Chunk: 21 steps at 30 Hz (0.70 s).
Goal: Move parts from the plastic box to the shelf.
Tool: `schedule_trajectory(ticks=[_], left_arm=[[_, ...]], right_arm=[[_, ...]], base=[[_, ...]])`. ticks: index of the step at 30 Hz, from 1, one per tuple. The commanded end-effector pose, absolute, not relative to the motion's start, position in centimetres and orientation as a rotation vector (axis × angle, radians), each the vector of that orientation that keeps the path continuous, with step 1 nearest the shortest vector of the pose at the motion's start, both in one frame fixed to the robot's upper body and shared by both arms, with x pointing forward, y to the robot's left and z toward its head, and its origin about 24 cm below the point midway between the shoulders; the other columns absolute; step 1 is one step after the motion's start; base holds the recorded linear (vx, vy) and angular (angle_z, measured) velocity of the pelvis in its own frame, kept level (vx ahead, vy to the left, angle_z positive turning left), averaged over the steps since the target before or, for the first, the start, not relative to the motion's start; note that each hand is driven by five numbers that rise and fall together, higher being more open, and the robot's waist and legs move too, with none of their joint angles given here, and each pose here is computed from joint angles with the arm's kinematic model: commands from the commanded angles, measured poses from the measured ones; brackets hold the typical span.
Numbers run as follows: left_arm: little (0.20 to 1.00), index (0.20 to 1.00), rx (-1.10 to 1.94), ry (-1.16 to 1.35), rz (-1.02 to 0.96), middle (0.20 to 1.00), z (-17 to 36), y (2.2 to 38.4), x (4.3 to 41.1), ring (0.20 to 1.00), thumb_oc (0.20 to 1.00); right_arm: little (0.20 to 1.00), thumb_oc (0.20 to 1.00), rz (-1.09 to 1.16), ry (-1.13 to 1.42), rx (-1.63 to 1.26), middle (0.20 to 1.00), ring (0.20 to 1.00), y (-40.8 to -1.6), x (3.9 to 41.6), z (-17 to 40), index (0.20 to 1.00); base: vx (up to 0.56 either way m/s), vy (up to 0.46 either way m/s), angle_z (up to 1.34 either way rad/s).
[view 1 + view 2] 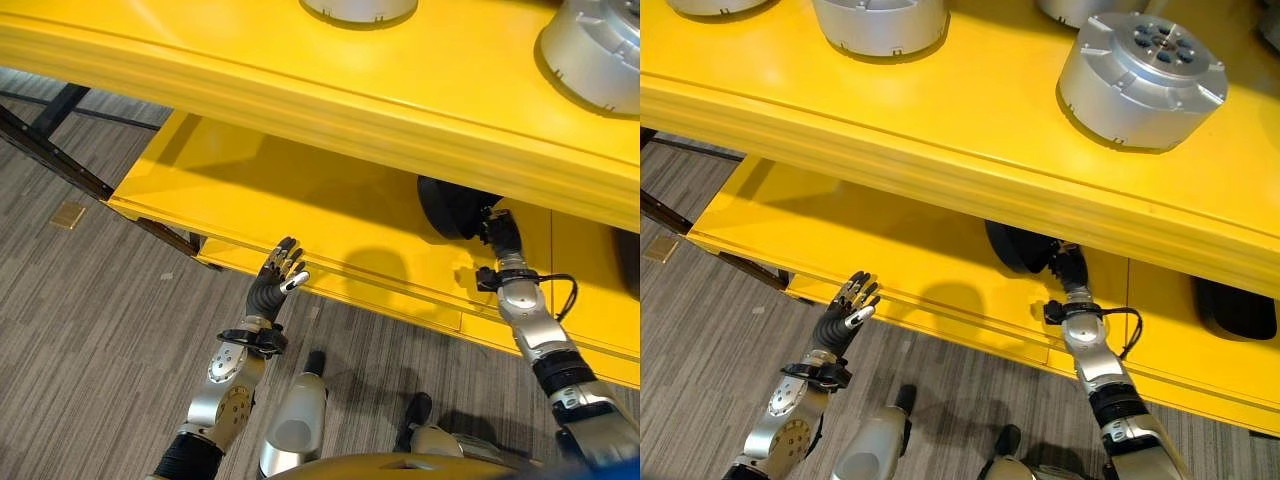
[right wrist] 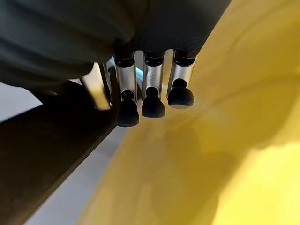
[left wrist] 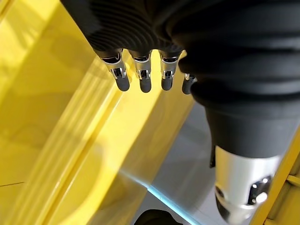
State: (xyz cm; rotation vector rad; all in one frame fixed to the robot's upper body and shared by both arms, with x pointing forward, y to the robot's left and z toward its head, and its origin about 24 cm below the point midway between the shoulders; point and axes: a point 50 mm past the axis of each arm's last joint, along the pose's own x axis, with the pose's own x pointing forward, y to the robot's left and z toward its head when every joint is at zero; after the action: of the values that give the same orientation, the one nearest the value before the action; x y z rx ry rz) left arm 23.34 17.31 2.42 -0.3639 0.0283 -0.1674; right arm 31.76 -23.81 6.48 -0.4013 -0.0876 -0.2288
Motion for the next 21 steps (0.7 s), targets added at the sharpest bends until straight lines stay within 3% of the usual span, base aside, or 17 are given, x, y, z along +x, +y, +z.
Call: schedule_trajectory(ticks=[1,21], left_arm=[[1.000,1.000,-0.359,-0.105,-0.246,1.000,4.9,17.1,23.1,1.000,1.000],[1.000,1.000,-0.328,-0.095,-0.347,1.000,5.4,16.6,23.4,1.000,1.000]], right_arm=[[0.200,0.200,-0.313,-0.282,-0.437,0.200,0.200,-25.5,33.6,12.2,0.200],[0.200,0.200,-0.348,-0.428,-0.756,0.200,0.200,-27.9,36.2,21.4,0.200]], base=[[-0.03,0.003,-0.05],[-0.06,0.010,-0.09]])
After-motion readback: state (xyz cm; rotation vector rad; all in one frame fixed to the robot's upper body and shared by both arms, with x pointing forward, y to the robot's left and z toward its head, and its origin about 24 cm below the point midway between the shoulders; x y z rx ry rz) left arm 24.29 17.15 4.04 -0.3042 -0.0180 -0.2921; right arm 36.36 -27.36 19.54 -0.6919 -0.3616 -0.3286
